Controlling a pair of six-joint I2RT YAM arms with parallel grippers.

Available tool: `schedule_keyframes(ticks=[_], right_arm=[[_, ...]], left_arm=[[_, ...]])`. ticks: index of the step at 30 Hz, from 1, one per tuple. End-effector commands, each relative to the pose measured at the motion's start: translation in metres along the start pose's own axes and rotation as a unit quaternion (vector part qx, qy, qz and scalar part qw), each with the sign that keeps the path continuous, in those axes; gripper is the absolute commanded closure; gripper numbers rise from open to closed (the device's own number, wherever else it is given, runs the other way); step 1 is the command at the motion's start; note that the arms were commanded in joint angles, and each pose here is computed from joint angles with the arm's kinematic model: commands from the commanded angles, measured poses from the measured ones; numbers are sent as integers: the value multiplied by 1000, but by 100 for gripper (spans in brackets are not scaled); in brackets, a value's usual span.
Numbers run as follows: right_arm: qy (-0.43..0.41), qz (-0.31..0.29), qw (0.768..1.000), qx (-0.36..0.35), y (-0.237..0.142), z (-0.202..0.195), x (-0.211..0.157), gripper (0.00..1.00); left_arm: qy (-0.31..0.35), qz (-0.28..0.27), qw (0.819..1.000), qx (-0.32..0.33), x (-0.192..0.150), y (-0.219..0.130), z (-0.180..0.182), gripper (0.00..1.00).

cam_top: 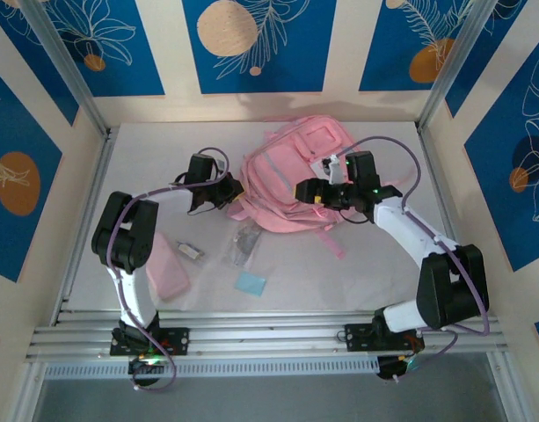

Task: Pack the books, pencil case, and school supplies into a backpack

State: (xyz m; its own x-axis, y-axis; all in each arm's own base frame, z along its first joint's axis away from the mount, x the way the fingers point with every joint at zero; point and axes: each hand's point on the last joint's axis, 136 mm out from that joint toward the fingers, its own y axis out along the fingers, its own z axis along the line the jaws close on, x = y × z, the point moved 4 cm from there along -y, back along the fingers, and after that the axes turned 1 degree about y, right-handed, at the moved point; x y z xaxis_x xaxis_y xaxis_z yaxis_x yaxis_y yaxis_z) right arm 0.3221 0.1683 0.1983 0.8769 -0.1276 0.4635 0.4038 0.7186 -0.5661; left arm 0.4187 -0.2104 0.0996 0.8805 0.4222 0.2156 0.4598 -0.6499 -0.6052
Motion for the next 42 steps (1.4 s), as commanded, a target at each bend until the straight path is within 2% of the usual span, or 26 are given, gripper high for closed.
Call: schedule_keyframes(ticks=[1, 4, 9, 11, 14, 16, 21, 28, 30, 33, 35, 37, 40, 42], right_arm=[[5, 25, 999, -36, -3, -16, -13, 16], [22, 10, 995, -97, -11, -40, -13, 16], [64, 1, 990, -123, -12, -65, -8, 18], [72, -1, 988, -140, -7, -74, -7, 25], [92, 2, 985, -143, 5, -86, -3, 43], [107, 5, 984, -139, 13, -89, -1, 49], [138, 12, 977, -159, 29, -97, -2, 50], [138, 27, 963, -231, 47, -111, -7, 53], [135, 41, 957, -253, 51, -115, -7, 59], [120, 55, 946, -297, 52, -117, -7, 62], [108, 61, 939, -320, 49, -117, -8, 71], [96, 74, 934, -337, 46, -117, -10, 68], [58, 97, 927, -356, 49, -111, -17, 57], [28, 105, 922, -372, 53, -106, -23, 55]], left_arm=[[22, 1, 999, -45, 3, 4, -26, 100], [23, 0, 999, -45, 2, 3, -26, 100], [22, 0, 999, -45, 2, 3, -26, 100], [26, 1, 999, -45, 2, 2, -27, 100], [37, 2, 999, -35, 3, 0, -28, 100], [37, 4, 999, -35, 3, 0, -28, 100], [31, 4, 999, -35, 1, 0, -26, 100], [28, 9, 999, -35, -2, 2, -23, 100], [26, 11, 999, -35, -3, 3, -22, 100], [25, 9, 999, -38, -3, 3, -22, 100], [24, 9, 999, -40, -3, 3, -23, 100], [23, 8, 999, -42, -3, 4, -23, 100], [21, 10, 999, -46, -2, 6, -23, 100], [19, 11, 999, -48, -3, 7, -23, 100]])
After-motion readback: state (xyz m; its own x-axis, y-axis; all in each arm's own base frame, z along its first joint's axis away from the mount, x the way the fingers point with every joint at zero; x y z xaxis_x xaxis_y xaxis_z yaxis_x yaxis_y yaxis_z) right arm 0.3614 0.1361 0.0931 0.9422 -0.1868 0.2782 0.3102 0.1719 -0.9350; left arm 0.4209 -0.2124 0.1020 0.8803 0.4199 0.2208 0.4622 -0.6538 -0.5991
